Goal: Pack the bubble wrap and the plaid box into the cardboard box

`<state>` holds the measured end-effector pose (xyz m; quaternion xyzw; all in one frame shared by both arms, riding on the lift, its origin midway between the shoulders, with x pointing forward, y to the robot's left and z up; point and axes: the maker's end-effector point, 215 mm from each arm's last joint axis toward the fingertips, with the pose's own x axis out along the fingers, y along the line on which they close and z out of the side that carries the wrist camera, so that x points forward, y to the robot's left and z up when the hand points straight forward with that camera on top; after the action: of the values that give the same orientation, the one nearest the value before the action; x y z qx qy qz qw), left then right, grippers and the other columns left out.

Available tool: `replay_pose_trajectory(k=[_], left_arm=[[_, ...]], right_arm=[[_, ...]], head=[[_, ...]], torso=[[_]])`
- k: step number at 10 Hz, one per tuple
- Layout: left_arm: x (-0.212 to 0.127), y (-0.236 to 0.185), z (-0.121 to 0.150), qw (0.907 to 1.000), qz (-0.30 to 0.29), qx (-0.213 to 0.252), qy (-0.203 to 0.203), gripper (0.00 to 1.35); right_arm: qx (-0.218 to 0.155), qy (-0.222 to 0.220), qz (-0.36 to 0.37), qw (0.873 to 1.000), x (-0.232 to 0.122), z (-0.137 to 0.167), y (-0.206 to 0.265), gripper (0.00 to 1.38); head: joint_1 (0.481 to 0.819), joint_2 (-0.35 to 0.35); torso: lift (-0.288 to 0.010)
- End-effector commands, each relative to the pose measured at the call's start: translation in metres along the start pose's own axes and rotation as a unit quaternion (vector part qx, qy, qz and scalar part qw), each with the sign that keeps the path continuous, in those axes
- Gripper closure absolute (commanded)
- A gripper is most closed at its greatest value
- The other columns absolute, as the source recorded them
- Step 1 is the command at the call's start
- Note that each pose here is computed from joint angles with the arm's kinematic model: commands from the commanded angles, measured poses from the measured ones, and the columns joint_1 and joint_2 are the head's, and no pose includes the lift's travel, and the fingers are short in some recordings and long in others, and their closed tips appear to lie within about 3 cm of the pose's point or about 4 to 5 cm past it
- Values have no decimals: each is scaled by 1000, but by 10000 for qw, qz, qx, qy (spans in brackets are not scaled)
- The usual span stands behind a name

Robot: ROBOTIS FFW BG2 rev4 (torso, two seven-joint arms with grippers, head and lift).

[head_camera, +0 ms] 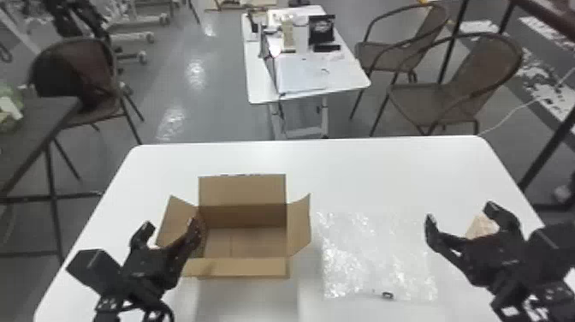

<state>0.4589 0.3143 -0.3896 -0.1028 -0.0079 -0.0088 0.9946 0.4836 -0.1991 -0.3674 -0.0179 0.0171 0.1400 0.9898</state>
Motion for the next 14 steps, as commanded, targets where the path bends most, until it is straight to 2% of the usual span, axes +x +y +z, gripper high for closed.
replay_pose_trajectory(k=[1, 4, 5, 7, 10, 14], left_arm=[[7, 21, -8, 9994, 43, -206, 274, 246], [9, 71, -8, 9979, 120, -149, 613, 246], [7, 83, -10, 9971, 180, -247, 703, 246], [9, 88, -34, 9913, 73, -738, 1086, 246], [14, 89, -38, 9901, 37, -972, 1012, 246], [11, 95, -39, 9899, 114, -1041, 958, 246]], right_arm=[[-7, -2, 47, 10000, 3, 0, 3, 130], [40, 16, 326, 9995, 14, -1, 15, 130], [39, 17, 385, 9992, 17, -1, 18, 130], [59, 59, 436, 9990, 19, -3, 21, 130], [68, 104, 526, 9985, 22, -5, 24, 130], [82, 116, 541, 9984, 22, -6, 25, 130]], head=[[695, 135], [695, 180], [695, 207], [695, 244], [695, 249], [695, 259]], torso=[[-18], [-18], [-18], [-18], [-18], [-18]])
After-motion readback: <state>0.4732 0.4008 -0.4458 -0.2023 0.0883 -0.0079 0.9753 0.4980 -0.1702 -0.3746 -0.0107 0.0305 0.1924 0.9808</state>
